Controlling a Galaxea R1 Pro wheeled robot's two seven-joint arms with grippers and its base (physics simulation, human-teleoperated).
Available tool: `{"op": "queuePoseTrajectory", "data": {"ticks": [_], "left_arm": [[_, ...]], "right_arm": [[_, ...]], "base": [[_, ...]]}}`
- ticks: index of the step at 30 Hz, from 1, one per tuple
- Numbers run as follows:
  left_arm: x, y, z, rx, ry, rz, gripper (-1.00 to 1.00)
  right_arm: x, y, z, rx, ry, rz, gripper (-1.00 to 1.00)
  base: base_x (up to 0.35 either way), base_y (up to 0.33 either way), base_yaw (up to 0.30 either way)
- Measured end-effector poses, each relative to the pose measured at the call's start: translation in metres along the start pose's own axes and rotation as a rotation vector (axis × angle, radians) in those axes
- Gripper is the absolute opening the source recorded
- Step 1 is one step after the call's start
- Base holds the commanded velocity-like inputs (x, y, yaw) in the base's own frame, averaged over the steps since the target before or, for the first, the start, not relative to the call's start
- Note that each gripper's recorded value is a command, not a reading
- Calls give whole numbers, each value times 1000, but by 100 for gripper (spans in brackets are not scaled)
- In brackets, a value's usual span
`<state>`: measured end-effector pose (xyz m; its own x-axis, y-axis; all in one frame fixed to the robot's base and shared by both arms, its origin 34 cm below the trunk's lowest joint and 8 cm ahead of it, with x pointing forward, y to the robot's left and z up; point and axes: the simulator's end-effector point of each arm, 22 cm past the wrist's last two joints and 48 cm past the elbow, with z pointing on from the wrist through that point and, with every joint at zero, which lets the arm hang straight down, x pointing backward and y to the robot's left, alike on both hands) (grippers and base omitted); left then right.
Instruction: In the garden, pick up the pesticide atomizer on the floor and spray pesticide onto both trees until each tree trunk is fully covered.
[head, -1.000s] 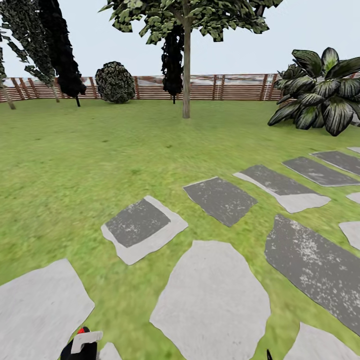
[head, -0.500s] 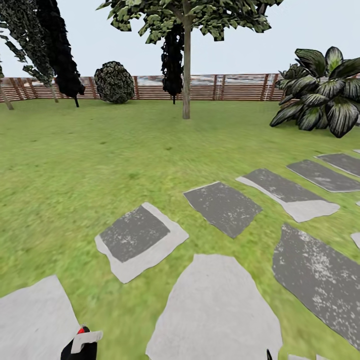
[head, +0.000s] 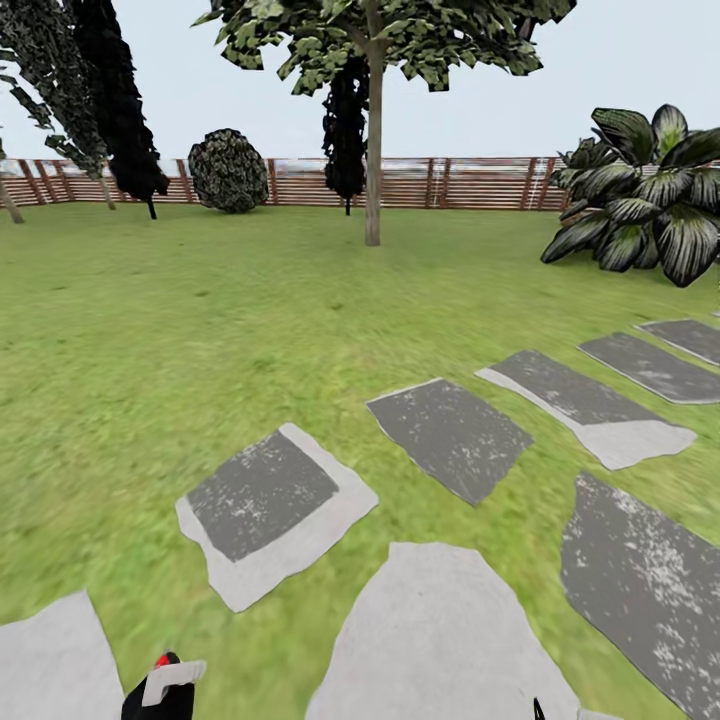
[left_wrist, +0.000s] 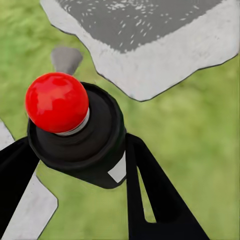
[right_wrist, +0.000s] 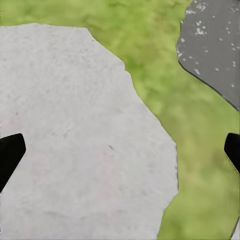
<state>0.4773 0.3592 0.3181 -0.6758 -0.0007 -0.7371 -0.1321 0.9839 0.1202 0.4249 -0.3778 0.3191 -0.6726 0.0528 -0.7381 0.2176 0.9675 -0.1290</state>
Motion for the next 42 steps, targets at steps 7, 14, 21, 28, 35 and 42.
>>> {"op": "queuePoseTrajectory", "data": {"ticks": [7, 14, 21, 28, 35, 42], "left_arm": [[0, 0, 0, 0, -1, 0, -100], [-1, 0, 0, 0, -3, 1, -100], [-2, 0, 0, 0, -3, 1, -100], [-2, 0, 0, 0, -3, 1, -100], [0, 0, 0, 0, -1, 0, -100], [0, 0, 0, 0, 0, 1, -100]], "right_arm": [[-1, 0, 0, 1, -2, 0, 100], [-1, -1, 0, 2, -3, 1, 100], [-1, -1, 0, 1, -2, 0, 100], [0, -1, 0, 1, -1, 0, 100], [0, -1, 0, 2, 0, 0, 100], [0, -1, 0, 1, 0, -1, 100]], "base": [[337, 0, 0], [337, 0, 0], [337, 0, 0], [337, 0, 0], [337, 0, 0], [337, 0, 0]]}}
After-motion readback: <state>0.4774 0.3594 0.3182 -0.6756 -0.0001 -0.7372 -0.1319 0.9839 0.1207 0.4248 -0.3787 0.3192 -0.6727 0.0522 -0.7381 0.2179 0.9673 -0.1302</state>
